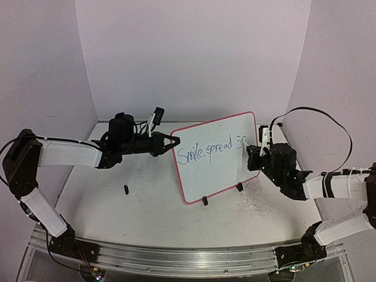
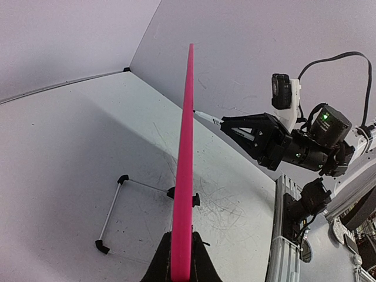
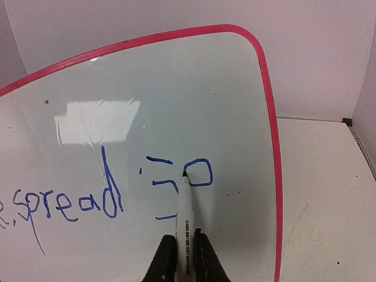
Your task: Write a sentence on the whiteboard
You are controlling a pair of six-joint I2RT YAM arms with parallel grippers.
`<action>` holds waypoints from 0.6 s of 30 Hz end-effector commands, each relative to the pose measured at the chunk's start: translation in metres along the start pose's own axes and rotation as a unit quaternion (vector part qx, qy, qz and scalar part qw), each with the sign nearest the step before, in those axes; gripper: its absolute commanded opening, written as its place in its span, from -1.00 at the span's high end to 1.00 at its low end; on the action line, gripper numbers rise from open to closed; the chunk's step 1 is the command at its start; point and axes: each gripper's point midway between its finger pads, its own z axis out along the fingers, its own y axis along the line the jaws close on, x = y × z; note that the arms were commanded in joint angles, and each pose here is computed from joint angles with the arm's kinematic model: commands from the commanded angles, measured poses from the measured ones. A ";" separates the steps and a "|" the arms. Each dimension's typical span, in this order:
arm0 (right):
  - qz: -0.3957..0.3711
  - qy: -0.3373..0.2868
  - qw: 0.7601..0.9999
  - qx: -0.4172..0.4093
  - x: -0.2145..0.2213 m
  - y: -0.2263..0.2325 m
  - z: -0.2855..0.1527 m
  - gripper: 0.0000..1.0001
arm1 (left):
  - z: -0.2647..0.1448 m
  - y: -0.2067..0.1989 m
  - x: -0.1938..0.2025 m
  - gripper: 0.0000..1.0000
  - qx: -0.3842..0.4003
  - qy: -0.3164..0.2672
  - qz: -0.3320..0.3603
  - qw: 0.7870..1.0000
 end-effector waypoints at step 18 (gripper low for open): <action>0.010 -0.036 0.999 0.015 -0.032 -0.017 -0.005 1.00 | -0.001 -0.008 0.018 1.00 0.009 0.035 0.029 0.999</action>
